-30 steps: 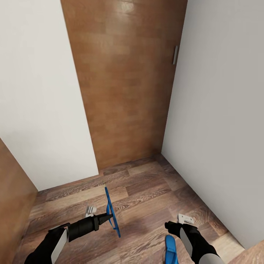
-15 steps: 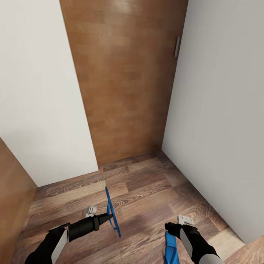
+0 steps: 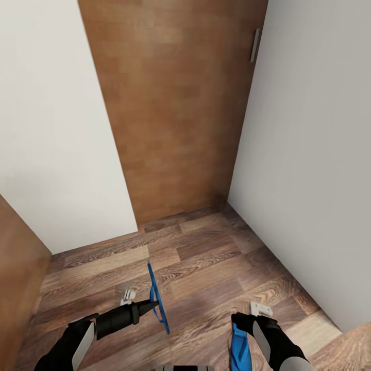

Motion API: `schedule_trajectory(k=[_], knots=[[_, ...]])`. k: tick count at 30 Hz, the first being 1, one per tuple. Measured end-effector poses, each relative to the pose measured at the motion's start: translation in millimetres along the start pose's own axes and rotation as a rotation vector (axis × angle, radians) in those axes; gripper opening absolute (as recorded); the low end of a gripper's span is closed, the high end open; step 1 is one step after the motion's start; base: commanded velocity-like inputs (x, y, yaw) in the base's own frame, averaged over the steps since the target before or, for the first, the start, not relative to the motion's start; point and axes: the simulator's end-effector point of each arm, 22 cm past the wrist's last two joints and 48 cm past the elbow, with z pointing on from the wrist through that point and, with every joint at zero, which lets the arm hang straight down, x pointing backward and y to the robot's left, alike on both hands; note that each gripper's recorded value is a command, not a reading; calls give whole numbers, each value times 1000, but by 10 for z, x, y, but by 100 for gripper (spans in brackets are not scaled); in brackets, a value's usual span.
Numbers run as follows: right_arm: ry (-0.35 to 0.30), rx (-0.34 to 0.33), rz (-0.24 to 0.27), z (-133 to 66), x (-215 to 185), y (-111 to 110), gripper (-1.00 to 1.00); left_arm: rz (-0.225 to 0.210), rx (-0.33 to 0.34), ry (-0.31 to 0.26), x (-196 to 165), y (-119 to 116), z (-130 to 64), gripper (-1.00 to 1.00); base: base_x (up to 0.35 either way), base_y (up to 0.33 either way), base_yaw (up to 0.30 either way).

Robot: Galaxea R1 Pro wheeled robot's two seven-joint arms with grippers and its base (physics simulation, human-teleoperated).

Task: In the bedroom, move the book from the bed onto either nightstand, and place the two sandals side by side next to the bed.

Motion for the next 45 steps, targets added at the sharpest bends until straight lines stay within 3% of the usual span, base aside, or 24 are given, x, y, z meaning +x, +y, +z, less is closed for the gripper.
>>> schedule_trajectory(k=[15,18,28,45], knots=[[58,9,1,188,265,-63,100,-52,-17,26,214,207,35,-100,0,0,0],[72,15,5,193,343,-106,100,-66,-8,26,213,161,79,-100,0,0,0],[67,11,-3,189,323,-81,100,-67,-9,25,218,170,69,-100,0,0,0],[134,29,-3,378,643,-171,100,-127,-29,56,474,392,99,-100,0,0,0]])
